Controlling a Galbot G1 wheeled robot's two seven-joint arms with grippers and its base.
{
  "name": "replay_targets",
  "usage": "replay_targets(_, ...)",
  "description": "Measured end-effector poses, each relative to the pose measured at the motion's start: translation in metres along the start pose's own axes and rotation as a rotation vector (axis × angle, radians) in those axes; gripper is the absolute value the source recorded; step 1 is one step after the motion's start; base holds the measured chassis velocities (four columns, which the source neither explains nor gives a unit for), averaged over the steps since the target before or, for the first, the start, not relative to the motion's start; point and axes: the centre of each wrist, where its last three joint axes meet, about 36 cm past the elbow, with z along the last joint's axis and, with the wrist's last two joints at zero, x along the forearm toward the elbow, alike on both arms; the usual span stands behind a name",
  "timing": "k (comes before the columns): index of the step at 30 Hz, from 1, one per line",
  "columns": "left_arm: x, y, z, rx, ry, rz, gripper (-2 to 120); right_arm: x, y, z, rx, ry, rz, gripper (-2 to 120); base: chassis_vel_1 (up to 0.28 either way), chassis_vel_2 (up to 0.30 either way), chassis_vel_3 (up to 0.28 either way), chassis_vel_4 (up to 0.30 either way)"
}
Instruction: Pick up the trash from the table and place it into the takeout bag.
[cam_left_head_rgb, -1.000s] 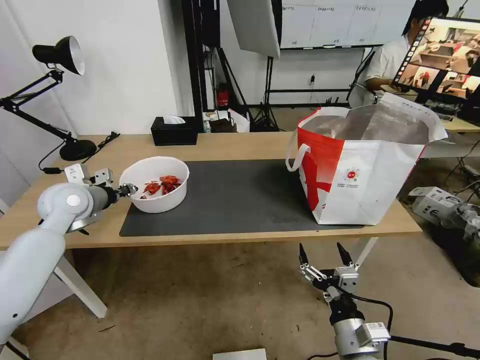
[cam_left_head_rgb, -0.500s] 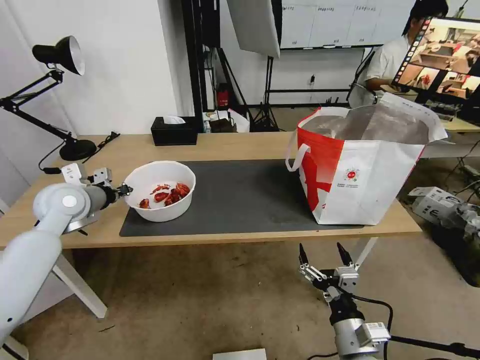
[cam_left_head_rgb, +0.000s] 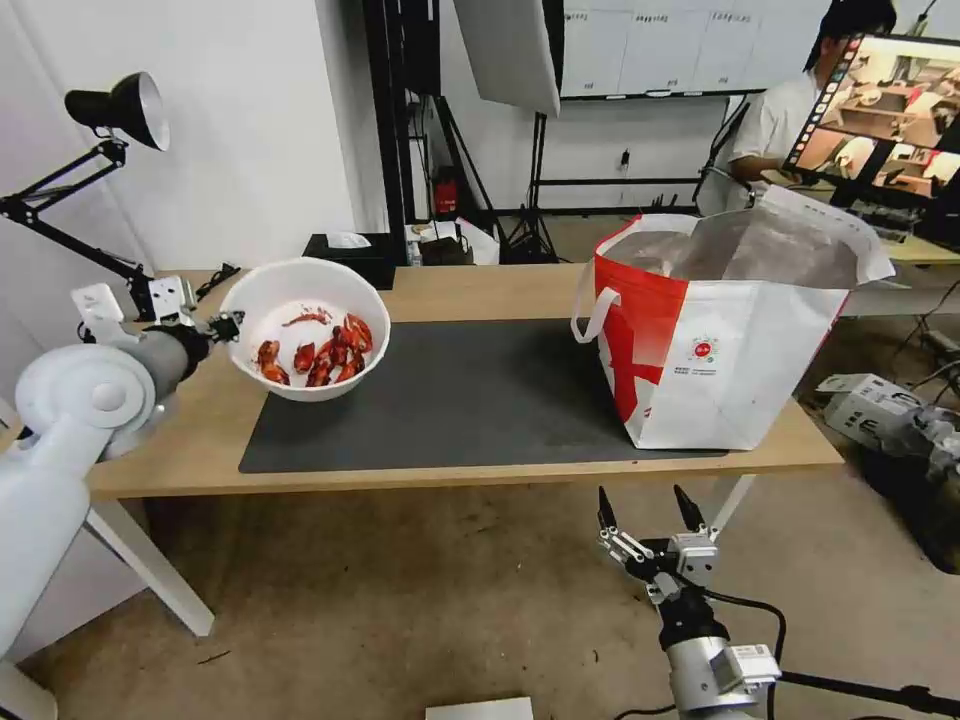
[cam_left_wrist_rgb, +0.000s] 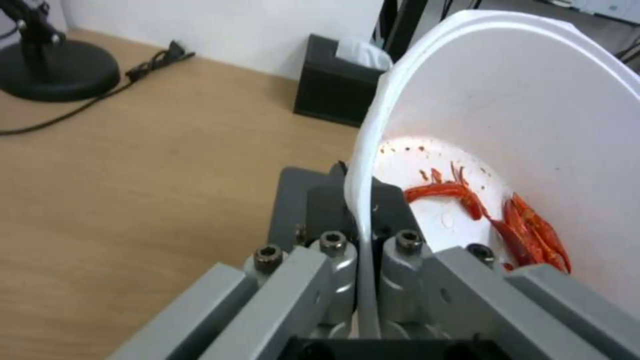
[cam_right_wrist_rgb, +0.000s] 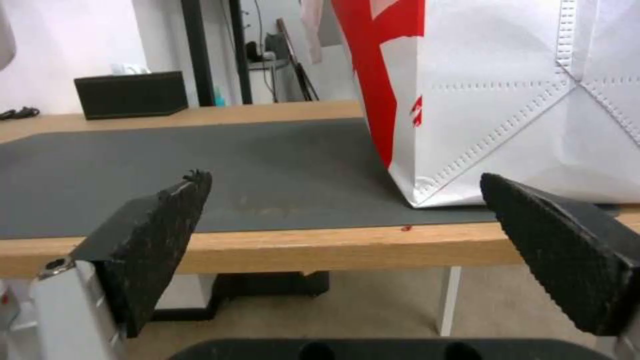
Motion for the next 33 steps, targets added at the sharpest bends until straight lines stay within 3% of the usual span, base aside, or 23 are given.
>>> replay_targets(11,0.002,-0.011,-0.015,-0.01,-0.052,0.051,0,0.0,0.0,0.0,0.0,0.0,0.0,100,0.0,0.0,0.0,0.0)
replay_targets(18,-0.016,-0.041,-0.021,-0.018,-0.045,0.108,0,0.0,0.0,0.0,0.0,0.0,0.0,100,0.0,0.0,0.0,0.0)
replay_targets(20,-0.023,-0.058,-0.028,-0.031,-0.048,0.134,0,0.0,0.0,0.0,0.0,0.0,0.0,100,0.0,0.0,0.0,0.0)
replay_targets(21,-0.023,-0.058,-0.028,-0.031,-0.048,0.134,0,0.0,0.0,0.0,0.0,0.0,0.0,100,0.0,0.0,0.0,0.0)
replay_targets(23,-0.031,-0.083,-0.04,-0.036,-0.065,0.175,0,0.0,0.0,0.0,0.0,0.0,0.0,100,0.0,0.0,0.0,0.0)
replay_targets(24,-0.031,-0.083,-0.04,-0.036,-0.065,0.175,0,0.0,0.0,0.0,0.0,0.0,0.0,100,0.0,0.0,0.0,0.0)
replay_targets(27,-0.038,-0.12,-0.056,-0.044,-0.084,0.23,0,0.0,0.0,0.0,0.0,0.0,0.0,100,0.0,0.0,0.0,0.0)
replay_targets(28,-0.038,-0.12,-0.056,-0.044,-0.084,0.23,0,0.0,0.0,0.0,0.0,0.0,0.0,100,0.0,0.0,0.0,0.0)
replay_targets(31,-0.046,-0.16,-0.062,-0.056,-0.073,0.279,0,0.0,0.0,0.0,0.0,0.0,0.0,100,0.0,0.0,0.0,0.0)
replay_targets(32,-0.046,-0.16,-0.062,-0.056,-0.073,0.279,0,0.0,0.0,0.0,0.0,0.0,0.0,100,0.0,0.0,0.0,0.0)
replay_targets(33,-0.05,-0.174,-0.062,-0.062,-0.066,0.296,0,0.0,0.0,0.0,0.0,0.0,0.0,100,0.0,0.0,0.0,0.0)
